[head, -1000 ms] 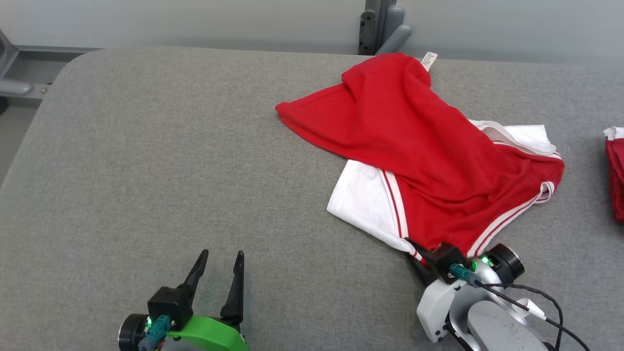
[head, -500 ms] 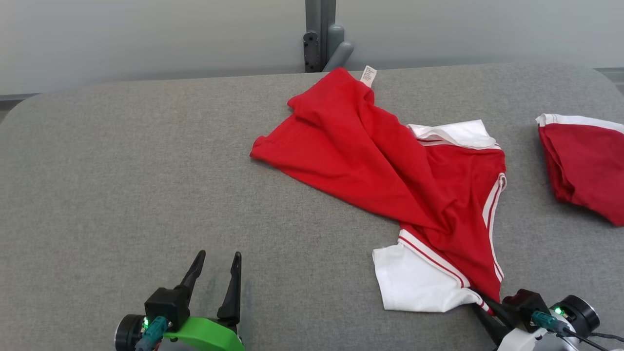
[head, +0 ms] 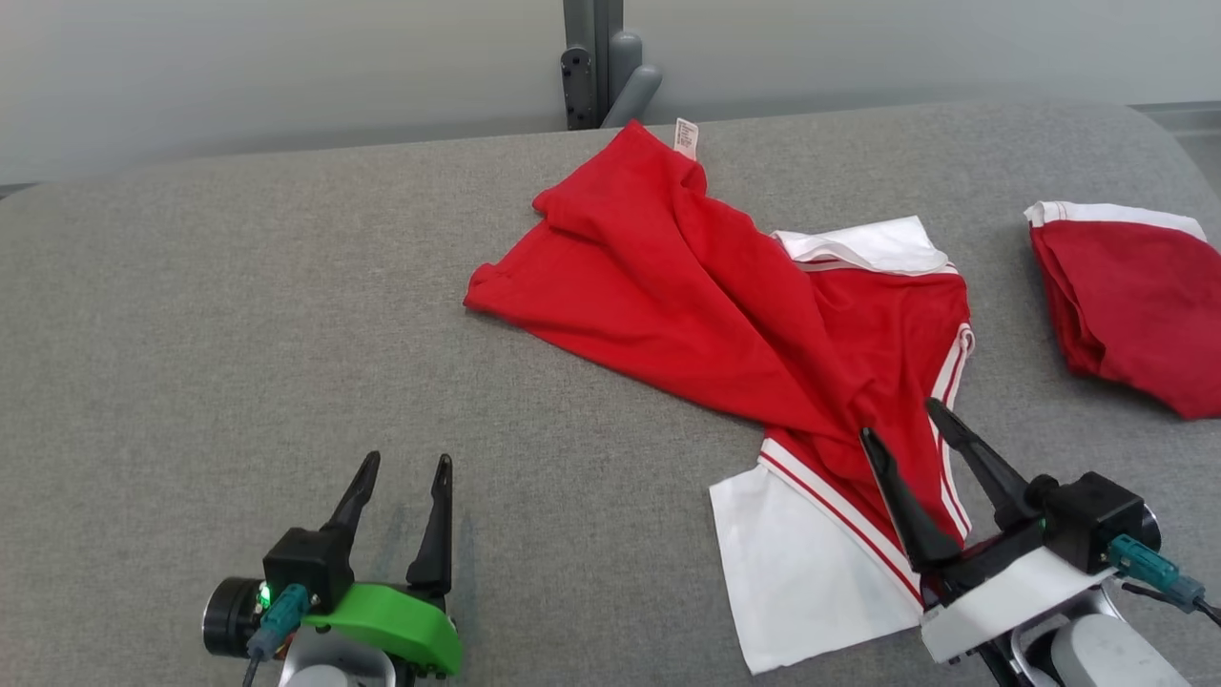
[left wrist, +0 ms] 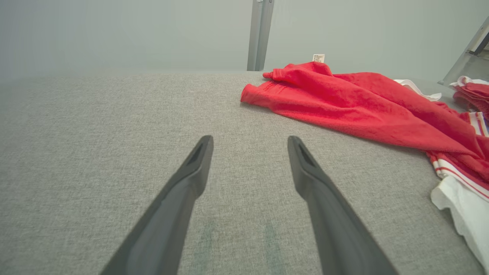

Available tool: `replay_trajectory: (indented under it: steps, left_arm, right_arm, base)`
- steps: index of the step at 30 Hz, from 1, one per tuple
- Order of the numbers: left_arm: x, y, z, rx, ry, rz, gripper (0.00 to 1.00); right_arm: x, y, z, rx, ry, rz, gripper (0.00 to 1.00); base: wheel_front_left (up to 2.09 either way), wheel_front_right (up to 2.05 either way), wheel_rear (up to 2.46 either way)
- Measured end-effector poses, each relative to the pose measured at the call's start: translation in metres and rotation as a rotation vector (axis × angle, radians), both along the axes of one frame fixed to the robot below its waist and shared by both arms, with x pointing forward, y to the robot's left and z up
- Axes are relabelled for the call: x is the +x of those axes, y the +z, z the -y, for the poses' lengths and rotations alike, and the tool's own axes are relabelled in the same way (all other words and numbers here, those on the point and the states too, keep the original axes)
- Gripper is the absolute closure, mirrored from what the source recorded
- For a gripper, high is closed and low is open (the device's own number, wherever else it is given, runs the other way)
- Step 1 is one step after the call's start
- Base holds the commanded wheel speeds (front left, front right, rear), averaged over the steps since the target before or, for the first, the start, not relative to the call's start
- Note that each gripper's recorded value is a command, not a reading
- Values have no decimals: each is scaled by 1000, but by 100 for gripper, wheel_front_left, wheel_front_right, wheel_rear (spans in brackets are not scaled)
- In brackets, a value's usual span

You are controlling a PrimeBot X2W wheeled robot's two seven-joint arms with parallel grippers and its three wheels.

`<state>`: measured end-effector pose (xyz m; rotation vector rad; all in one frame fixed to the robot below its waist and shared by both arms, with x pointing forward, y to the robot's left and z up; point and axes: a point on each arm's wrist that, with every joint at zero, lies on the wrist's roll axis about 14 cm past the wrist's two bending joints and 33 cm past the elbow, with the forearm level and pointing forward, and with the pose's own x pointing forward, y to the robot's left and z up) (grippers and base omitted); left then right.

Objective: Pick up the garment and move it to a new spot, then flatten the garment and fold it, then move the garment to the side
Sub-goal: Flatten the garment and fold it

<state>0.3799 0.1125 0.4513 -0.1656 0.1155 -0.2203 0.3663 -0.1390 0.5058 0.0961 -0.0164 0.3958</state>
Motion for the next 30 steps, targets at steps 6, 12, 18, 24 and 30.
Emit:
replay_trajectory:
  steps: [6, 12, 18, 24, 30]
  left_arm:
    - [22, 3, 5, 15, -22, 18, 0]
    - [60, 9, 14, 63, -67, 51, 0]
    - [104, -1, 19, 119, -118, 36, 0]
    - [135, -23, 38, 96, -186, -25, 0]
    - [153, -42, 50, 66, -222, -68, 0]
  right_arm:
    - [19, 13, -9, 45, -48, 56, 0]
    - [34, 13, -21, 91, -55, 58, 0]
    - [46, 0, -21, 98, -68, 27, 0]
    - [52, -15, -10, 98, -113, -14, 0]
    - [54, -29, 4, 88, -163, -51, 0]
  base:
    - [0, 0, 0]
    - [0, 0, 0]
    - [0, 0, 0]
    - [0, 0, 0]
    - [0, 0, 0]
